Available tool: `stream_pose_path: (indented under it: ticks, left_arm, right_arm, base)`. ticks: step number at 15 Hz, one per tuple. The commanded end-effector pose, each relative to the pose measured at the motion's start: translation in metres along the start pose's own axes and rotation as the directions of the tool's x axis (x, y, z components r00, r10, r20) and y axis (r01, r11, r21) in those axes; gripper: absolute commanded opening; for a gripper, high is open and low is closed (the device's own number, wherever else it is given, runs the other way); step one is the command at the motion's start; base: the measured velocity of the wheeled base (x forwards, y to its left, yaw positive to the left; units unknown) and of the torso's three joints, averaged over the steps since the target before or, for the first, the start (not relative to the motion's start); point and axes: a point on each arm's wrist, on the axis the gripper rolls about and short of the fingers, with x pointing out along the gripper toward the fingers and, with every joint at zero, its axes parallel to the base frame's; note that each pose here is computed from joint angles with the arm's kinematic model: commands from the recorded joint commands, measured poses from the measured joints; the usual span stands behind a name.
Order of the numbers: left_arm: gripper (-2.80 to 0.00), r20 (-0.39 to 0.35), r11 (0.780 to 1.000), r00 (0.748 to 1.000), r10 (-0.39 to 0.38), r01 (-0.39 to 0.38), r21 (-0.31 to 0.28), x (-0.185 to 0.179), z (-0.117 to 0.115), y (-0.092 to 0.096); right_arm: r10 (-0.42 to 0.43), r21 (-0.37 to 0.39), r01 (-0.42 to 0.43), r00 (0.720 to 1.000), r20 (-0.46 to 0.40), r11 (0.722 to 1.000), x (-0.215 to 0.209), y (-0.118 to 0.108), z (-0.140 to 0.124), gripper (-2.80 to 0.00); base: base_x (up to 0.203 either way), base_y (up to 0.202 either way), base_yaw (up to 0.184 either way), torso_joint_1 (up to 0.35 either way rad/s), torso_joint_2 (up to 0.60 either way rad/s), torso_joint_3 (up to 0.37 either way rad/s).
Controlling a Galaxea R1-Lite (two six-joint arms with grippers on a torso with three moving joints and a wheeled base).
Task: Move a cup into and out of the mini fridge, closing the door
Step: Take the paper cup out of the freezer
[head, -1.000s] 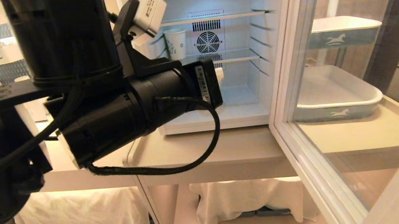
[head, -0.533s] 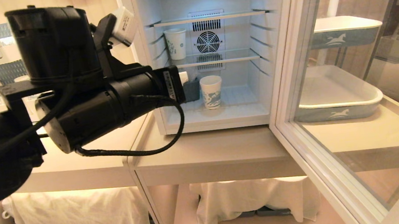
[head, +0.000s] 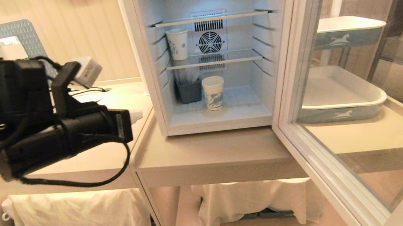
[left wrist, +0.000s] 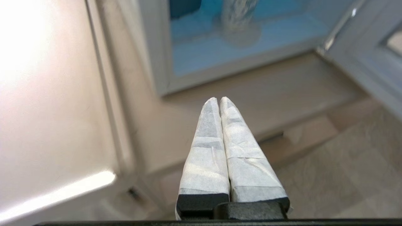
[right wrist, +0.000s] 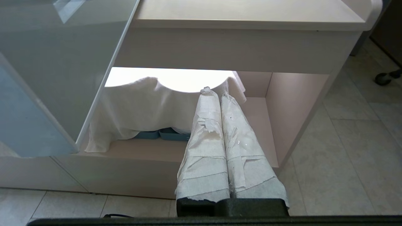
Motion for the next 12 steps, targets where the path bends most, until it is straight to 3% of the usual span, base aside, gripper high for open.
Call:
stream_pose_path:
  ticks: [1,4,7,10,12]
  left_arm:
    - [-2.80,0.033,0.999,0.999,0.011,-0.013,0.038,-0.062,-0.007,0.016]
    - [-2.80,-0.002,0.986,0.992,0.128,-0.127,0.107,-0.133,-0.058,0.021]
    - [-2.80,0.059,0.956,0.960,0.275,-0.279,0.091,-0.185,-0.120,0.004]
    - [-2.80,0.106,0.927,0.927,0.360,-0.369,0.072,-0.209,-0.183,-0.010]
    - [-2.80,0.089,0.894,0.899,0.429,-0.436,0.103,-0.206,-0.226,-0.009]
  right_arm:
    - [0.000,-0.001,0.000,1.000,-0.001,1.000,0.000,0.000,0.000,-2.80]
    - [0.000,-0.001,0.000,1.000,-0.001,1.000,0.000,0.000,0.000,-2.80]
    - [0.000,-0.001,0.000,1.000,-0.001,1.000,0.000,0.000,0.000,-2.80]
    - [0.000,-0.001,0.000,1.000,-0.001,1.000,0.000,0.000,0.000,-2.80]
    - [0.000,-0.001,0.000,1.000,-0.001,1.000,0.000,0.000,0.000,-2.80]
  base:
    - [0.000,0.000,0.000,0.000,0.00,0.000]
    - [0.000,0.000,0.000,0.000,0.00,0.000]
    - [0.000,0.000,0.000,0.000,0.00,0.000]
    - [0.000,0.000,0.000,0.000,0.00,0.000]
    - [0.000,0.000,0.000,0.000,0.00,0.000]
